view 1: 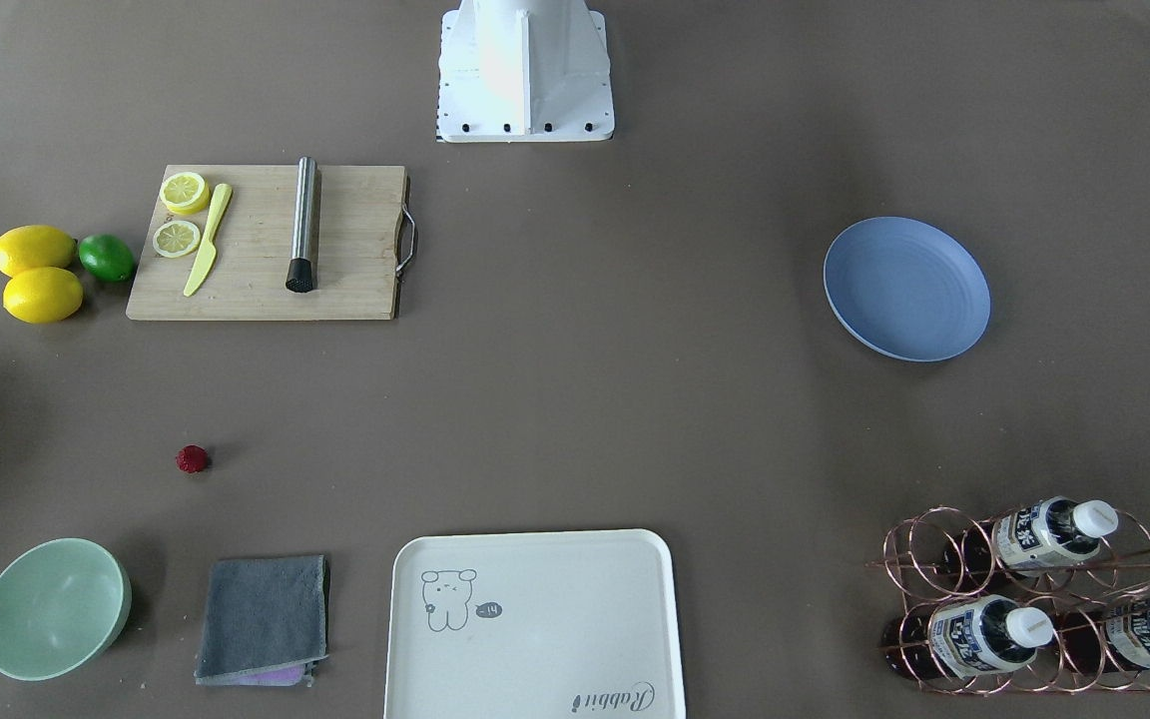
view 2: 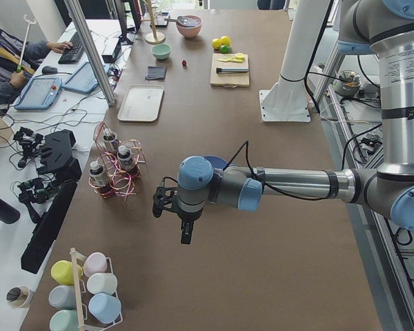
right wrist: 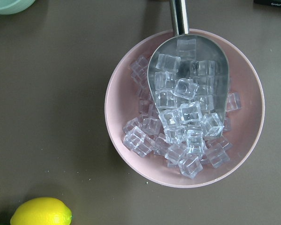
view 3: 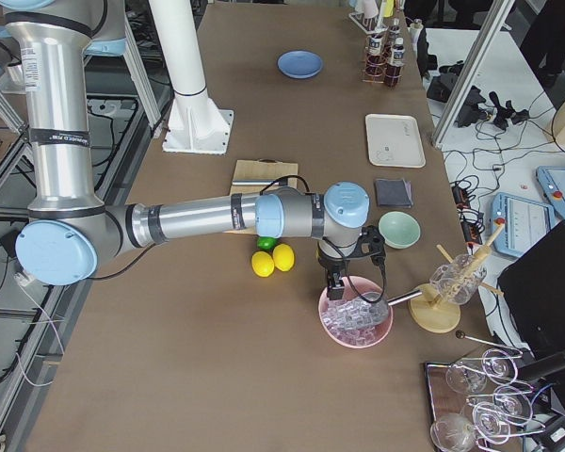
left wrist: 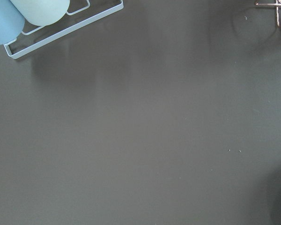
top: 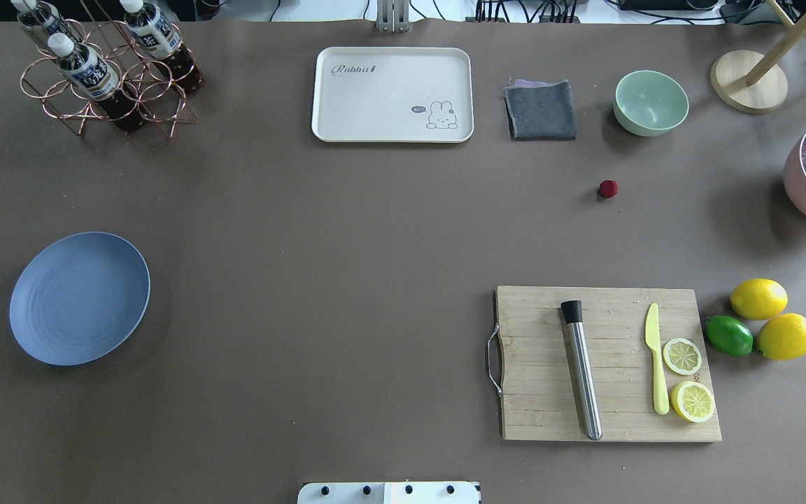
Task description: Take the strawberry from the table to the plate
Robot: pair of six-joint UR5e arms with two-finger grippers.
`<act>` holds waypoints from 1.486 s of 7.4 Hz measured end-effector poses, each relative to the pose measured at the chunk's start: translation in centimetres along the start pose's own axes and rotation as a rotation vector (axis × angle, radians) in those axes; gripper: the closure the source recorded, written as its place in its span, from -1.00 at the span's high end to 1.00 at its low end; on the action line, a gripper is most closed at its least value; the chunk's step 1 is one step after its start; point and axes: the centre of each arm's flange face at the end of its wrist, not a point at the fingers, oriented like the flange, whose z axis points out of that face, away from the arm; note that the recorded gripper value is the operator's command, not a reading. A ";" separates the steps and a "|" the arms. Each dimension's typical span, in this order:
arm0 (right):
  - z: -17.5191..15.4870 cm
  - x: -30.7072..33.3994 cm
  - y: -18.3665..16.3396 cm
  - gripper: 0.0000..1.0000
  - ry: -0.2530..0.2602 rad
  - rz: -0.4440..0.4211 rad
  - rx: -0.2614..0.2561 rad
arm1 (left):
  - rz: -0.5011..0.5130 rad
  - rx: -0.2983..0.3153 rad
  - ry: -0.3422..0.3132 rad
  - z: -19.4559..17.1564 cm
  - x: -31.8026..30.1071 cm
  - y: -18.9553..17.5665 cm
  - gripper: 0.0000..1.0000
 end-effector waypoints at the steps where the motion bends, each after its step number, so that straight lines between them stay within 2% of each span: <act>1: 0.1 0.0 0.5 1.00 -0.001 0.002 -0.002 | 0.011 0.006 0.003 0.1 0.2 0.2 0.95; 5: 0.4 0.1 2.6 1.00 -0.003 0.010 -0.009 | 0.034 0.004 0.062 0.6 0.7 1.0 0.95; 11: 0.4 0.0 3.1 1.00 -0.006 0.003 -0.010 | 0.081 -0.046 0.080 3.0 3.2 0.8 0.94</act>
